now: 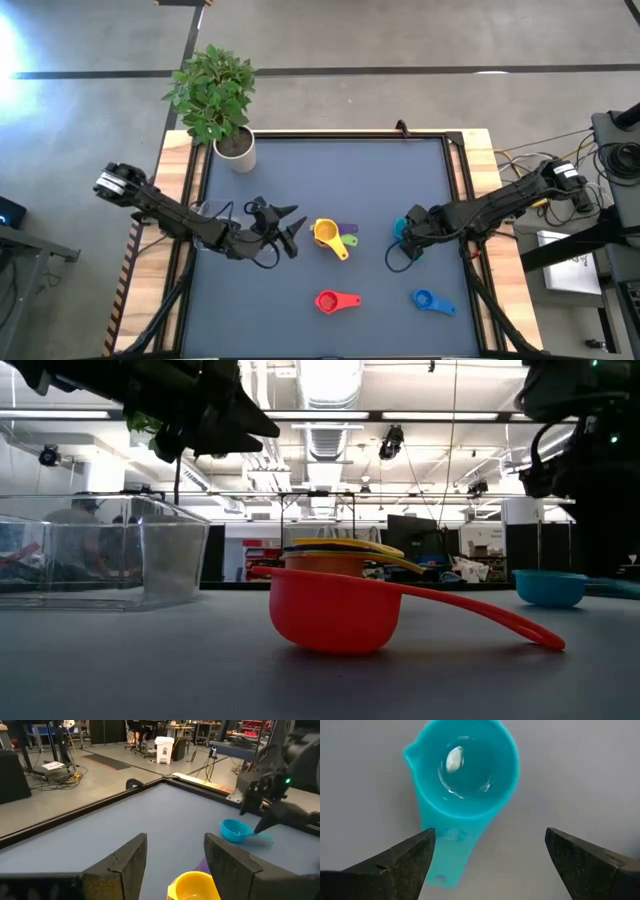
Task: Nest measuring cups in basket
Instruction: Stack the light blue measuring cup on top of the yellow measuring cup
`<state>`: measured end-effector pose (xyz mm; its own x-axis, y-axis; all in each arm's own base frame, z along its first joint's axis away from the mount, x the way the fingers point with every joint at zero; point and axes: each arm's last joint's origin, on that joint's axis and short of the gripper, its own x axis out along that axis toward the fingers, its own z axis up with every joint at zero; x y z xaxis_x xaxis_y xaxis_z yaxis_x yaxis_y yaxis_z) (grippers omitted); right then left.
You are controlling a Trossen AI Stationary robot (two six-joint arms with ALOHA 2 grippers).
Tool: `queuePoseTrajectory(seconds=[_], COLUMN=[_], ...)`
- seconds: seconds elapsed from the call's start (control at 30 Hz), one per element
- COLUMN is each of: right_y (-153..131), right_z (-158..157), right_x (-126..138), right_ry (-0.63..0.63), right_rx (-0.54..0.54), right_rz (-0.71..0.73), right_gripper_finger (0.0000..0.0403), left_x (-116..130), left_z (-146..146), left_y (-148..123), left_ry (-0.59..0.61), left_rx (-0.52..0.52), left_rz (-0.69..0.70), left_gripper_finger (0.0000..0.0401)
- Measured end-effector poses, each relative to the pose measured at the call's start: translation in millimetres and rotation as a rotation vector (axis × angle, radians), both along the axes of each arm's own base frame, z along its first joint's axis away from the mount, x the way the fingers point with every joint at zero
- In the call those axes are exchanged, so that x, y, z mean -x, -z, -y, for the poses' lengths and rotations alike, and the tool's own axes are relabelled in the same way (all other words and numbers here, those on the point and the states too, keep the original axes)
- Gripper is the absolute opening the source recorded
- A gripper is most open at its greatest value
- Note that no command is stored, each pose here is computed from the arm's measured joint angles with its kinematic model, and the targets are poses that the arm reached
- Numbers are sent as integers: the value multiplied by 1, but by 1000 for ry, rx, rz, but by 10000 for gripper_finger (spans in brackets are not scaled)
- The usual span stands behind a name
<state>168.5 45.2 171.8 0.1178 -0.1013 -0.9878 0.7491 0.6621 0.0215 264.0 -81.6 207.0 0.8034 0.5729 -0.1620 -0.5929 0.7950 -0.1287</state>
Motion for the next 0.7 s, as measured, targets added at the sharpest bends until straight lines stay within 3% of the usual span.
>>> queuePoseTrajectory(seconds=[0.23, 0.7], right_y=[10, 3], right_z=[-3, -3], right_x=[-10, -8], right_ry=[-12, -59], right_rx=[-16, -41], right_rz=[39, 74], right_gripper_finger=[366, 366], left_x=[0, 0], left_z=[0, 0], left_y=[0, 0], left_ry=[1, 1], left_rx=[-2, -1], left_rz=[0, 2], left_gripper_finger=[180, 180])
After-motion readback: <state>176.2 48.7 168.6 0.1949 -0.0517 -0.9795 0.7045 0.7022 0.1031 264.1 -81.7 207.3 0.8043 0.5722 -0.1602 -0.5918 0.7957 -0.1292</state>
